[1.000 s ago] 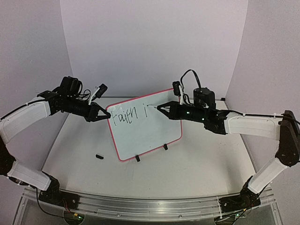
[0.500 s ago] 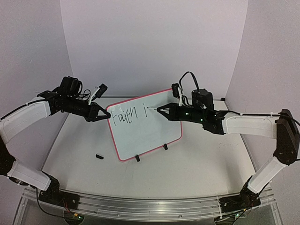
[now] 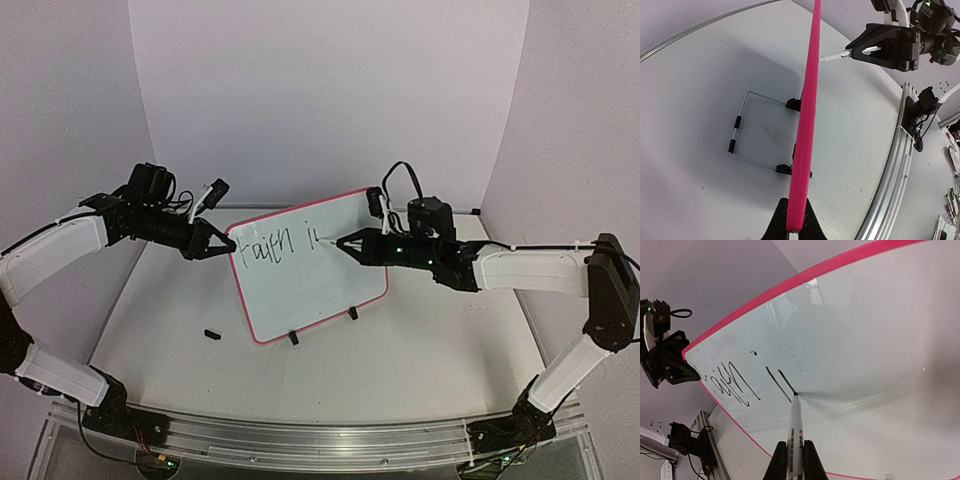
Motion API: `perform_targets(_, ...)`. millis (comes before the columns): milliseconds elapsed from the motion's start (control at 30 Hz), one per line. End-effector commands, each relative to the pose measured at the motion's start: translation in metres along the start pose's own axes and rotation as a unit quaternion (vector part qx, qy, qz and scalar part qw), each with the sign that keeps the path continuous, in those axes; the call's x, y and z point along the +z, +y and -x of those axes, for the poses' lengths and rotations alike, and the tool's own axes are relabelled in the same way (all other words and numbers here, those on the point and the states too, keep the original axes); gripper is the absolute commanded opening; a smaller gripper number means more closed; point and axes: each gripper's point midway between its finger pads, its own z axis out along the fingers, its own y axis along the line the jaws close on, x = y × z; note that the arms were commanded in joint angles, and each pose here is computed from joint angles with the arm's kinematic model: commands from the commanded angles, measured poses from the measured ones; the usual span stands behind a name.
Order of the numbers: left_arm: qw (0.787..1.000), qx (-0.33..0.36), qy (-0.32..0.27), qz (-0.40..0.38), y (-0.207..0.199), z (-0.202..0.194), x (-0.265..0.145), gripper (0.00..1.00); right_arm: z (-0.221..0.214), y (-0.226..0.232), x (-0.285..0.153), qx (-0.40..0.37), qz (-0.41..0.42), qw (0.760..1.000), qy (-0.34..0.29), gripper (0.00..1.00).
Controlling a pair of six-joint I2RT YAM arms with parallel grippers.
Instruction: Write a sentence on the whiteboard
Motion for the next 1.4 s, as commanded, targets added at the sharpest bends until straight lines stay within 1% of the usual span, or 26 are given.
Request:
perform_targets(0, 1.0, 0.011, 0.007, 0.018, 0.009, -0.006, 0.004, 0.0, 0.029, 0.015, -0.005, -0.011, 0.016, 0.999, -0.037, 0.0)
perform_targets(167, 1.0, 0.011, 0.007, 0.019, 0.009, -0.005, 0.004, 0.0, 0.047, 0.024, -0.008, -0.025, 0.021, 0.998, -0.059, 0.0)
perform_targets(333, 1.0, 0.011, 0.008, 0.019, 0.009, -0.006, 0.004, 0.0, 0.052, 0.028, -0.005, -0.029, 0.027, 0.997, -0.062, 0.0)
perform_targets(633, 1.0, 0.012, 0.007, 0.018, 0.009, -0.005, 0.004, 0.0, 0.051, 0.018, -0.003, -0.023, 0.007, 0.997, -0.068, 0.0)
perform_targets(867, 1.0, 0.013, 0.006, 0.019, 0.009, -0.005, 0.003, 0.0, 0.055, 0.012, -0.014, -0.021, -0.014, 0.996, -0.083, 0.0)
perform_targets(1167, 1.0, 0.011, 0.007, 0.018, 0.009, -0.005, 0.004, 0.0, 0.048, 0.005, -0.017, -0.017, -0.023, 0.996, -0.079, 0.0)
perform_targets(1367, 1.0, 0.012, 0.007, 0.017, 0.009, -0.005, 0.004, 0.0, 0.04, 0.003, -0.015, -0.015, -0.023, 0.998, -0.065, 0.0)
